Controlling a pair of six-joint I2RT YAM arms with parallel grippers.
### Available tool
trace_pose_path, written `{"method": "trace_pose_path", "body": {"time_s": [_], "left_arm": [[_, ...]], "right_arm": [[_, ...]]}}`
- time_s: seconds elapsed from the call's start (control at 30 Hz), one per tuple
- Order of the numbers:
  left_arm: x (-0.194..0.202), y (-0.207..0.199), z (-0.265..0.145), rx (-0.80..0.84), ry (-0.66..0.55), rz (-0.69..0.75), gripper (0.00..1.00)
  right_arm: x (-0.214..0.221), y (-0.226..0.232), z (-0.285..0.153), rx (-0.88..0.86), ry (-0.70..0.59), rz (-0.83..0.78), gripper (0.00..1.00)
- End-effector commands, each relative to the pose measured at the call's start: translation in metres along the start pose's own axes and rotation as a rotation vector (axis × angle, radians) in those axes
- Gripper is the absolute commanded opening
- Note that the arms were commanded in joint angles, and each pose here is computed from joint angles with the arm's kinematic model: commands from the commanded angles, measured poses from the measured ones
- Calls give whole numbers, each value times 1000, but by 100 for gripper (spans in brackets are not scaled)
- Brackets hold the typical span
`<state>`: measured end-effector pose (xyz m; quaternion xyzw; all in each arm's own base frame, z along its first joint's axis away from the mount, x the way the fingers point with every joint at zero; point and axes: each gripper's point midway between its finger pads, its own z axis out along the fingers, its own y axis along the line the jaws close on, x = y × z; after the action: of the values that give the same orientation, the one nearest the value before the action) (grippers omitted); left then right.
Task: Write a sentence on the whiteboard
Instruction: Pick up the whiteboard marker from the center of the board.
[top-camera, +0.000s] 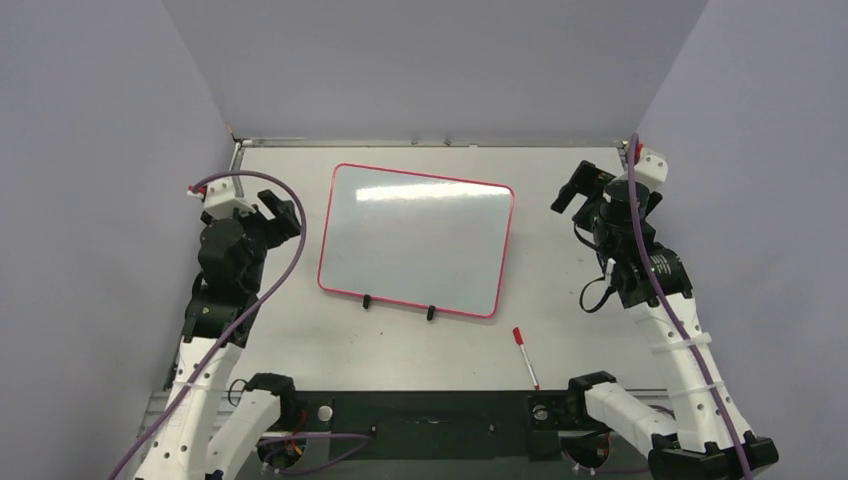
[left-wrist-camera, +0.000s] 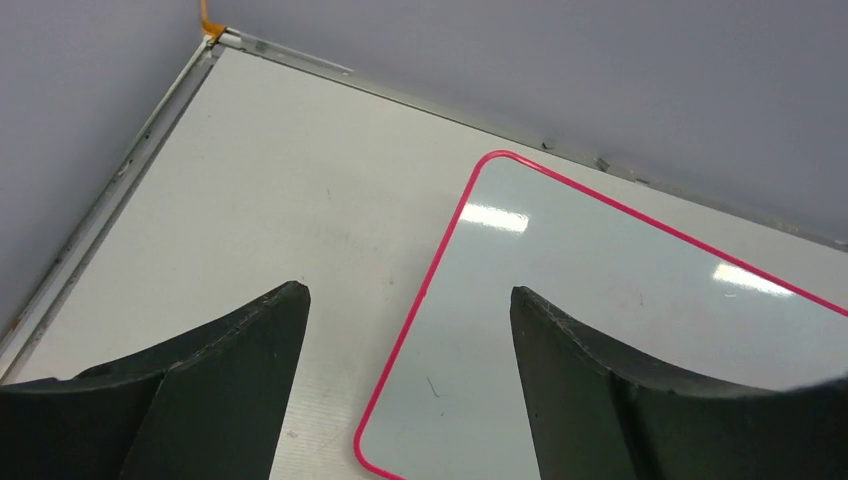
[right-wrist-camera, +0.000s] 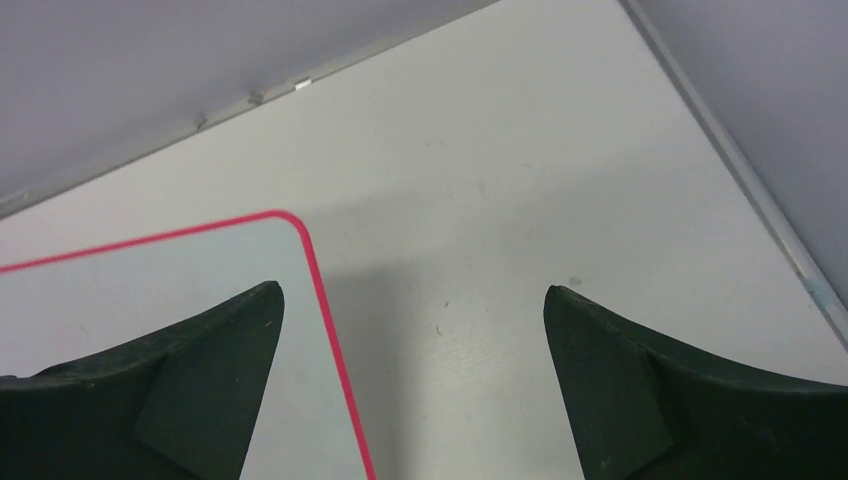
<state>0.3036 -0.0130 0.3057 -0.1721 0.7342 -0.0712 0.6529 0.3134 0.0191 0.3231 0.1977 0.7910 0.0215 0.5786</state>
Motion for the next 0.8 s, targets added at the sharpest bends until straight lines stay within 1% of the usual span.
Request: {"method": "trace_pose_path", "body": {"time_s": [0.0, 0.07, 0.2, 0.27, 0.3, 0.33, 0.37, 0.47, 0.5, 0.6, 0.7, 0.73, 0.77], "left_arm": [[-12, -24, -16, 117, 31, 98, 72], [-4, -31, -19, 167, 64, 130, 72], [15, -35, -20, 209, 123, 162, 72], [21, -47, -21, 284, 153, 186, 71], [25, -59, -25, 362, 174, 204, 71], [27, -66, -24, 400, 193, 213, 71], [34, -75, -23, 450, 228, 225, 70], [31, -97, -28, 521, 256, 255, 70], [34, -100, -27, 534, 264, 272, 70], [41, -114, -32, 589, 270, 293, 70], [55, -116, -36, 627, 290, 283, 70], [54, -118, -37, 640, 283, 276, 70], [58, -118, -38, 645, 287, 275, 70]], "right_arm": [[41, 18, -17, -183, 127, -46, 100], [73, 17, -19, -206, 198, -50, 100], [110, 24, -26, -242, 254, -70, 100], [122, 27, -28, -236, 274, -101, 100], [125, 27, -28, -228, 278, -109, 100], [132, 30, -31, -235, 298, -129, 100], [132, 27, -30, -216, 298, -138, 100], [142, 14, -37, -143, 337, -187, 99], [143, 8, -37, -108, 333, -182, 97], [167, -10, -44, -60, 393, -199, 92], [203, -26, -50, -9, 474, -194, 91], [210, -25, -51, -2, 485, -168, 90], [224, -24, -54, -11, 505, -187, 90]]}}
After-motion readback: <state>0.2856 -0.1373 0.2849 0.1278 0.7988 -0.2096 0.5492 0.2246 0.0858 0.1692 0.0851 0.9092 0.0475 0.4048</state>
